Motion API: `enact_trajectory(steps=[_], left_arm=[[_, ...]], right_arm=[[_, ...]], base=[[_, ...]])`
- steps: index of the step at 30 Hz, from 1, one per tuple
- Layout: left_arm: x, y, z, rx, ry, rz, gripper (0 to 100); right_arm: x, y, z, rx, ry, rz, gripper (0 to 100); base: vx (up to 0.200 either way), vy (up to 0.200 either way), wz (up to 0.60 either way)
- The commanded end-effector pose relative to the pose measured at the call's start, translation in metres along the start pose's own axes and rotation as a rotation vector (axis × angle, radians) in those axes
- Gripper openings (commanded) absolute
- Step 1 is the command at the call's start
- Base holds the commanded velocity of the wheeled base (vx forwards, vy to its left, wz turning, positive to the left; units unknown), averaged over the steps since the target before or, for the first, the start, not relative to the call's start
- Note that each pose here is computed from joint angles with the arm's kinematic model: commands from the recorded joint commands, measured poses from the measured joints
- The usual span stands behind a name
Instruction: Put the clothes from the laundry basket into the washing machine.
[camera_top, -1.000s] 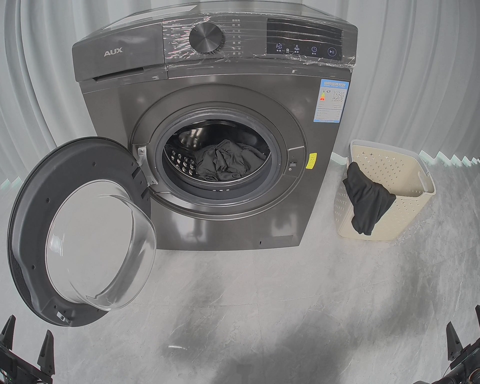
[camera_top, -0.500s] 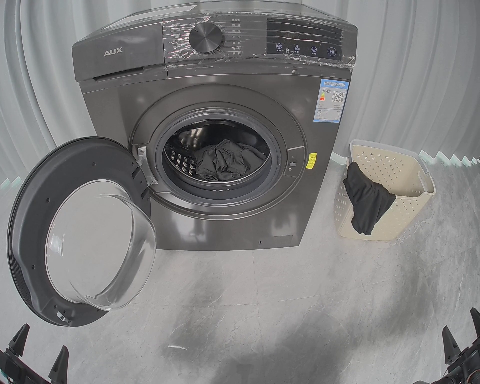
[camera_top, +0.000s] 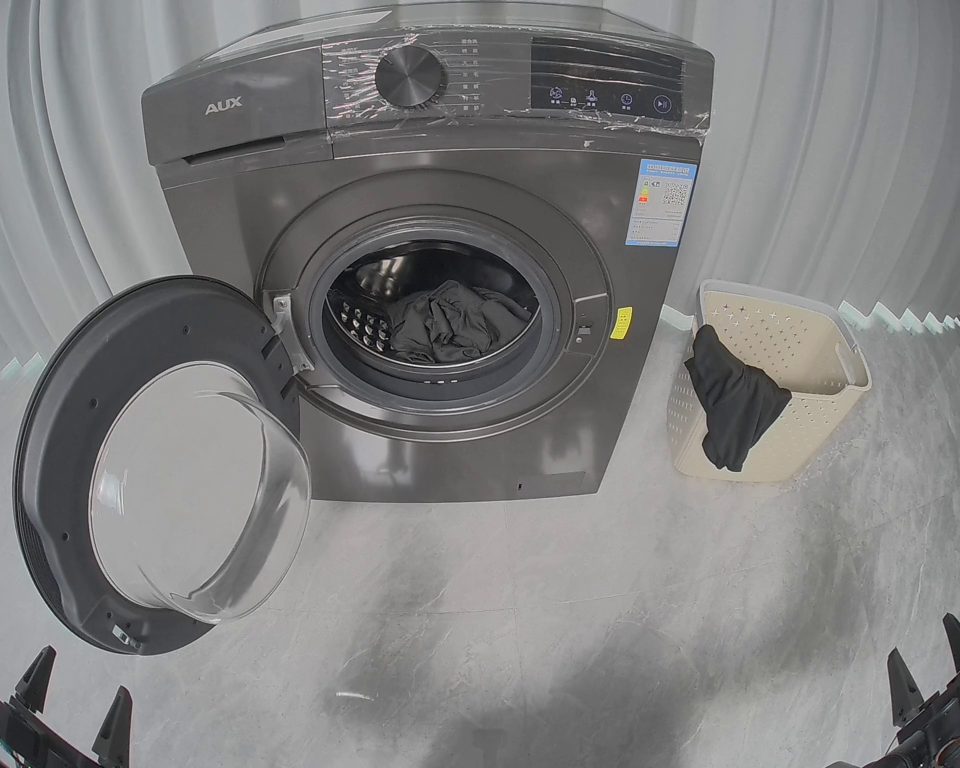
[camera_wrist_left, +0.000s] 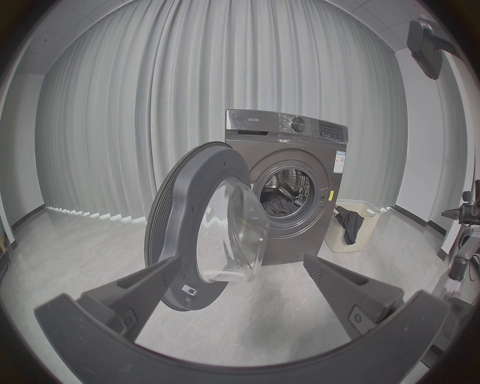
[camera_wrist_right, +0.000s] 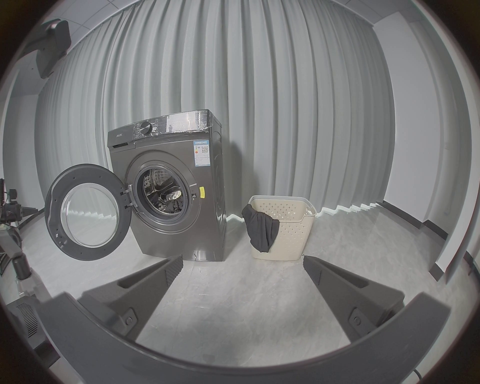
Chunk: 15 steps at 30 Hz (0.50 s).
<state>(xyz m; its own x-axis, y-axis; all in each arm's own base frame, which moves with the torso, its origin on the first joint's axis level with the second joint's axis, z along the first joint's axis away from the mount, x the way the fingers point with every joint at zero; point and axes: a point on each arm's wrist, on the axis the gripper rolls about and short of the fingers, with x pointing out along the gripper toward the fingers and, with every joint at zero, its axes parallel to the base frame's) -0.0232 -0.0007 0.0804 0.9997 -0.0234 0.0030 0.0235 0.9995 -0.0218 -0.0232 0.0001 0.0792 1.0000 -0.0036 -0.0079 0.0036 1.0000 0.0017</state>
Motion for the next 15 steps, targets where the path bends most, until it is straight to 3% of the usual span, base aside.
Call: enact_trajectory(steps=[1, 6, 15], left_arm=[[0.0003, 0.0001, -0.0048, -0.003, 0.005, 0.000, 100], [0.0003, 0.0004, -0.0049, -0.015, 0.006, 0.011, 100], [0.0003, 0.0004, -0.0049, -0.012, 0.006, 0.011, 100]], right_arm=[[0.0000, 0.0000, -0.0035, -0.002, 0.000, 0.002, 100], [0.0000, 0.0000, -0.0035, -0.002, 0.000, 0.001, 100], [0.0000, 0.0000, -0.0035, -0.002, 0.000, 0.001, 100]], base=[[0.000, -0.200, 0.00], [0.000, -0.200, 0.00], [0.000, -0.200, 0.00]])
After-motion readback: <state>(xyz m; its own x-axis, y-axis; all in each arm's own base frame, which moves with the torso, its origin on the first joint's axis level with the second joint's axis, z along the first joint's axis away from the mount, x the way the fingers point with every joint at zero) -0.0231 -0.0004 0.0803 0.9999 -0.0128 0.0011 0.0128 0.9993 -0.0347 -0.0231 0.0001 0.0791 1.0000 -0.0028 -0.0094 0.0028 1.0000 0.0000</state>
